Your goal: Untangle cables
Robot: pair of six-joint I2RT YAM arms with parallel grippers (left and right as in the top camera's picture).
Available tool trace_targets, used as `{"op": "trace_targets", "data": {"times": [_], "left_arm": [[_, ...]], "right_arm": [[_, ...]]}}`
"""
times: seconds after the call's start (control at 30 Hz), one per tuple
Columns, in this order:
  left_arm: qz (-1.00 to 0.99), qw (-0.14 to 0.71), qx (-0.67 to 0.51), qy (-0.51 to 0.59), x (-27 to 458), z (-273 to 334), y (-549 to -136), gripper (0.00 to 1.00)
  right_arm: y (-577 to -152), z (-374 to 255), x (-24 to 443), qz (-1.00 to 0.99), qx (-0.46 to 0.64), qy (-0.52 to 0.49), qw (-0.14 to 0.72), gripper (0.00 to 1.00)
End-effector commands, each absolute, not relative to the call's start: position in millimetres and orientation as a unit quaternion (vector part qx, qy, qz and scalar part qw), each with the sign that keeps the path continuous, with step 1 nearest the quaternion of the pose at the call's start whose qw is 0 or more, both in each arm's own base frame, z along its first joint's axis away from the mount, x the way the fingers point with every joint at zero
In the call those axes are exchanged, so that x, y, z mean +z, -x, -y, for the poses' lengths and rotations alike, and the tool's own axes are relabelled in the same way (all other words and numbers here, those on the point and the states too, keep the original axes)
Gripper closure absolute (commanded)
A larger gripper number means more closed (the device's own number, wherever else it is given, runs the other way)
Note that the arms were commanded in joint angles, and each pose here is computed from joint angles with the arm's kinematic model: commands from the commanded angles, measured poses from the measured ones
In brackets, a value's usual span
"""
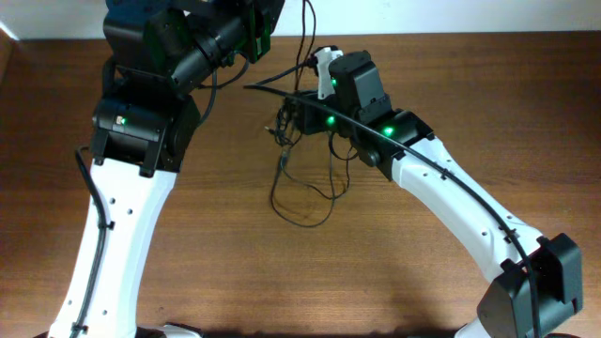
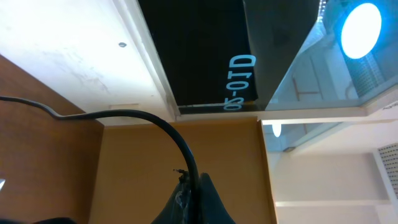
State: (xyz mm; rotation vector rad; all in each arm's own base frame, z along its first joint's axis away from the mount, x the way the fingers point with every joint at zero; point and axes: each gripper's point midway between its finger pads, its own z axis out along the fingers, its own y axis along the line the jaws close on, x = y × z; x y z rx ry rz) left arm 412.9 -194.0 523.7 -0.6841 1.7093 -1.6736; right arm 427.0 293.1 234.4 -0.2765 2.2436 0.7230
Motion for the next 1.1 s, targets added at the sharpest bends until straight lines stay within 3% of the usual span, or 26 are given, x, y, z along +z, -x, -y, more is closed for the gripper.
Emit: {"op": "trace_targets", "data": {"times": [0.0,0.03,0.2,0.37,0.4,0.47,0.5,0.7,0.8,0.87,0.93,0.97,1.03,1.07], "left_arm": [[-0.639,0.329,-0.647,0.254,539.0,184.7,-408.2,1.00],[-0.639,0.330,-0.646,0.256,538.6,181.0,-409.5,1.00],[-0.645,0.326,-0.637,0.268,531.6,164.3,-414.0,1.00],[-0.666,0.304,-0.611,0.303,507.3,154.0,-417.4,1.00],[-0.669,0.306,-0.607,0.300,505.6,154.0,-417.4,1.00],[-0.678,0.319,-0.597,0.285,503.8,154.0,-417.2,1.00],[-0.684,0.322,-0.591,0.281,501.1,154.0,-416.7,1.00],[-0.742,0.332,-0.498,0.303,452.9,138.0,-417.8,1.00],[-0.766,0.328,-0.462,0.303,434.6,133.0,-414.7,1.00],[-0.774,0.328,-0.453,0.297,429.3,132.9,-414.5,1.00],[-0.777,0.324,-0.447,0.302,424.5,131.8,-415.5,1.00],[-0.778,0.323,-0.446,0.303,422.9,132.0,-416.7,1.00],[-0.780,0.319,-0.444,0.305,419.3,132.3,-419.0,0.97],[-0.782,0.317,-0.441,0.305,416.6,132.3,-420.1,0.94]], "right_arm": [[-432.9,-276.1,227.0,-0.889,0.259,0.074,0.371,0.89],[-434.5,-269.6,223.8,-0.894,0.254,0.056,0.365,0.96],[-445.1,-223.1,207.6,-0.913,0.234,-0.026,0.332,0.96],[-445.6,-198.4,199.2,-0.921,0.241,-0.046,0.302,0.95],[-444.5,-199.1,199.5,-0.921,0.250,-0.042,0.297,0.89],[-442.8,-196.9,198.1,-0.922,0.253,-0.034,0.291,0.91],[-442.7,-193.4,196.5,-0.924,0.248,-0.037,0.289,0.96],[-442.3,-147.1,179.8,-0.933,0.211,-0.144,0.255,0.96],[-441.8,-143.3,181.5,-0.930,0.237,-0.145,0.242,0.96],[-438.9,-158.6,190.5,-0.924,0.288,-0.091,0.235,0.96],[-430.9,-183.4,206.1,-0.906,0.348,0.005,0.239,0.83],[-425.2,-193.8,211.9,-0.896,0.372,0.041,0.237,0.71],[-419.1,-200.9,214.1,-0.891,0.387,0.057,0.229,0.33],[-417.5,-201.2,212.9,-0.893,0.386,0.056,0.225,0.24]]}}
